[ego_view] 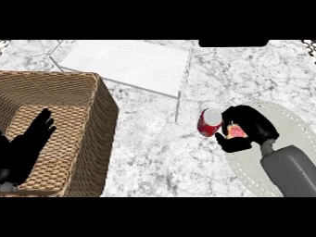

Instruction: Pick the cupcake from the placemat and place it in the tiered shelf

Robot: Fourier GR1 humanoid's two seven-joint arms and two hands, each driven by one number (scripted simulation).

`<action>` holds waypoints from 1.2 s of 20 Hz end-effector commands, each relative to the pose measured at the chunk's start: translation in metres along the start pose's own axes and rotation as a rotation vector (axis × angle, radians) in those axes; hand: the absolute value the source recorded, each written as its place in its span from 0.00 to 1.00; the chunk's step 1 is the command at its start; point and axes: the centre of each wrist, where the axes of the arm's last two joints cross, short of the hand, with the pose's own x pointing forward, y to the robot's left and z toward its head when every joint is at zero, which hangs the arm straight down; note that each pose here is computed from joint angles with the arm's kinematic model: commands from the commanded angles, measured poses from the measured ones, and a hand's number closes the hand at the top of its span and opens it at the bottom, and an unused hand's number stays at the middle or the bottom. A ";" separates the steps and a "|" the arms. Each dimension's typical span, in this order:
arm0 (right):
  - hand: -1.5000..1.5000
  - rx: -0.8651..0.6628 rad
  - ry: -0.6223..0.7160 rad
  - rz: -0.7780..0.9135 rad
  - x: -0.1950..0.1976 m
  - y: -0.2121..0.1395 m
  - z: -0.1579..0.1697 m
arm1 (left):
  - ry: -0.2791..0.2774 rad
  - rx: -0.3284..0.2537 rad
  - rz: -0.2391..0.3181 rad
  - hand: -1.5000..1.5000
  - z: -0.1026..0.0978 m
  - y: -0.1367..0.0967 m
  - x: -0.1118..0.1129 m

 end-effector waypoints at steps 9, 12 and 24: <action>1.00 -0.442 0.028 -0.151 0.215 -0.002 -0.029 | 0.097 -0.061 0.014 0.50 -0.008 -0.021 -0.014; 1.00 -0.558 0.069 -0.138 0.248 -0.016 -0.022 | 0.096 -0.057 0.014 0.50 -0.012 -0.019 -0.011; 1.00 -0.839 0.239 -0.144 0.370 -0.097 0.012 | 0.087 -0.065 0.010 0.50 -0.021 -0.026 -0.012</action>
